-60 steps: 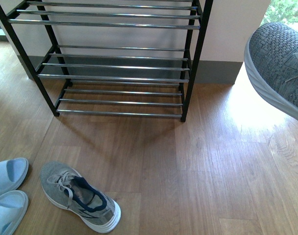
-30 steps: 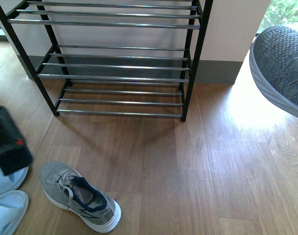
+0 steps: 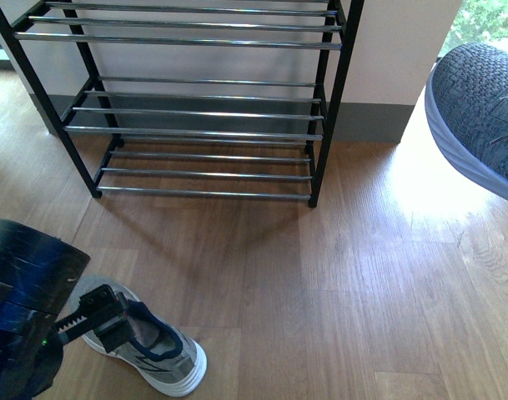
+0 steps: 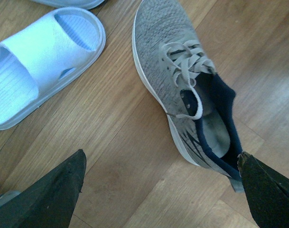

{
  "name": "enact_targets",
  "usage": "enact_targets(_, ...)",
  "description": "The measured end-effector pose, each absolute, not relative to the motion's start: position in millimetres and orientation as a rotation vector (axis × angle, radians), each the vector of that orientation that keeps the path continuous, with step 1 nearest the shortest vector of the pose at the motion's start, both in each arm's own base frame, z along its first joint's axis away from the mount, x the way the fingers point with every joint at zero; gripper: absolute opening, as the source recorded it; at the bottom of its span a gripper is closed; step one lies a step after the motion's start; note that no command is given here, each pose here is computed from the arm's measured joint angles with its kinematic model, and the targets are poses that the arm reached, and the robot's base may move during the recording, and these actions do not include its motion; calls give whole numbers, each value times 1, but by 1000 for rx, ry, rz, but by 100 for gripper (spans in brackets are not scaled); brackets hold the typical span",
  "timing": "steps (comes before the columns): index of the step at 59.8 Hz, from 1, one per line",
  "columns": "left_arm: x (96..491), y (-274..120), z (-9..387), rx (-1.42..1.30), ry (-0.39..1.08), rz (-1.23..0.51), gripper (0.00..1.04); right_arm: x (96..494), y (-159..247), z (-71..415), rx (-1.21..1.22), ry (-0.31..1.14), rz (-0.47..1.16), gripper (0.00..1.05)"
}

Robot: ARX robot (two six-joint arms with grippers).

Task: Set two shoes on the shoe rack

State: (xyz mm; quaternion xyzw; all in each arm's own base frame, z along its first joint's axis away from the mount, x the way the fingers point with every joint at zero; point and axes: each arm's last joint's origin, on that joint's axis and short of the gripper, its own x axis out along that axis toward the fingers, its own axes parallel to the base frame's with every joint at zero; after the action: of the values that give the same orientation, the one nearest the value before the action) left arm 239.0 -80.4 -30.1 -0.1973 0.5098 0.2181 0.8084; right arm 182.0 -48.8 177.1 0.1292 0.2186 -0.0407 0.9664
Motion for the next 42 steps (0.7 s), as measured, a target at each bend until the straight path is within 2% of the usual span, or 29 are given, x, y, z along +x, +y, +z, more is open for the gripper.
enact_targets(20, 275, -98, -75, -426, 1162, 471, 95, 182, -49, 177, 261, 442, -82, 1)
enact_targets(42, 279, -110, -110, -408, 1224, 497, 95, 182, -49, 177, 261, 442, -82, 1)
